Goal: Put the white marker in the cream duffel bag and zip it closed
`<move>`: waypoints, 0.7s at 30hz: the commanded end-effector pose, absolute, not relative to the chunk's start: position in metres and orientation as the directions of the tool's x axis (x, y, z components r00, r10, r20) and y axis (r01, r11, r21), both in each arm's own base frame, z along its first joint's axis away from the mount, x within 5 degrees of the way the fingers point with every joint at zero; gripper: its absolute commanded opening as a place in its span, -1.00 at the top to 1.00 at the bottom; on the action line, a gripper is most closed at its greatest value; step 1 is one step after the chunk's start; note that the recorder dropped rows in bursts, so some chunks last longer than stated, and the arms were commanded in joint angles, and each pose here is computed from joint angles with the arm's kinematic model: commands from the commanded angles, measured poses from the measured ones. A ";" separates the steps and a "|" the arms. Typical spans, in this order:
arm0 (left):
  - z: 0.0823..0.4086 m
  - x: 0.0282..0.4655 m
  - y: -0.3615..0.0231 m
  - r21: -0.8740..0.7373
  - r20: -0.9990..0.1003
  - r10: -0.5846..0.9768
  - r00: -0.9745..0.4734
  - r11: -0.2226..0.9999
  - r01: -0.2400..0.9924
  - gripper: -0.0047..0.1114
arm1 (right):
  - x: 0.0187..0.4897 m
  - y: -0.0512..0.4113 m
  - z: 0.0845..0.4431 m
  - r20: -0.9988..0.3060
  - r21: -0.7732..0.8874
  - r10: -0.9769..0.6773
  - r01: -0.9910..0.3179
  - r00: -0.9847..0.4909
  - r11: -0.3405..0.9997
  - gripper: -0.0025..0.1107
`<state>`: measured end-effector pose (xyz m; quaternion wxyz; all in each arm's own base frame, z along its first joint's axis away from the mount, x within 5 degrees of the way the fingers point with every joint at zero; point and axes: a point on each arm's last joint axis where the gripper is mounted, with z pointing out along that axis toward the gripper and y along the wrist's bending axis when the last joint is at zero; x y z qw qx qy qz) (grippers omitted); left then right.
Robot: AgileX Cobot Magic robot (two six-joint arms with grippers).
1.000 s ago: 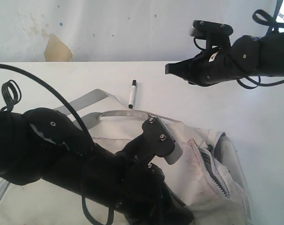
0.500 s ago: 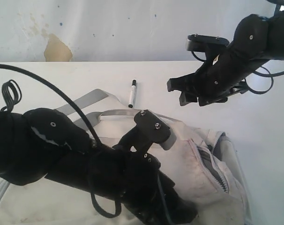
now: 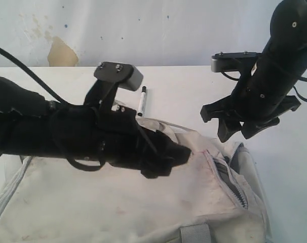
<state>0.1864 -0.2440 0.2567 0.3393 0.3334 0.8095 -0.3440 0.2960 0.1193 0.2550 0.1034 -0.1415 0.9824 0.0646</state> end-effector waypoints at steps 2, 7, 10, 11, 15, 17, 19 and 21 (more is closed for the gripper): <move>0.253 0.215 -0.221 -0.302 -0.784 0.238 -0.573 0.660 0.687 -0.45 | 0.287 0.115 0.254 -0.156 0.086 -0.289 -0.305 -0.945 0.949 0.12; 0.248 0.243 -0.194 -0.366 -0.751 0.101 -0.653 0.759 0.539 -0.45 | 0.272 0.109 0.258 -0.134 0.085 -0.310 -0.322 -0.941 0.943 0.12; 0.246 0.246 -0.188 -0.403 -0.725 0.095 -0.683 0.745 0.532 -0.45 | 0.258 0.106 0.265 -0.175 0.112 -0.293 -0.315 -0.940 0.943 0.12; 0.246 0.246 -0.188 -0.410 -0.719 0.102 -0.688 0.736 0.538 -0.45 | 0.251 0.105 0.267 -0.187 0.123 -0.286 -0.312 -0.940 0.942 0.12; 0.245 0.238 -0.191 -0.440 -0.693 0.156 -0.704 0.682 0.584 -0.45 | 0.225 0.101 0.269 -0.225 0.187 -0.247 -0.290 -0.943 0.938 0.12; 0.248 0.234 -0.195 -0.473 -0.674 0.183 -0.716 0.637 0.609 -0.44 | 0.214 0.101 0.270 -0.221 0.242 -0.219 -0.271 -0.950 0.932 0.12; 0.256 0.234 -0.199 -0.510 -0.659 0.176 -0.732 0.611 0.606 -0.39 | 0.207 0.101 0.273 -0.229 0.271 -0.204 -0.264 -0.952 0.926 0.12; 0.269 0.238 -0.205 -0.528 -0.647 0.187 -0.739 0.588 0.612 -0.29 | 0.202 0.102 0.277 -0.245 0.305 -0.184 -0.256 -0.952 0.917 0.12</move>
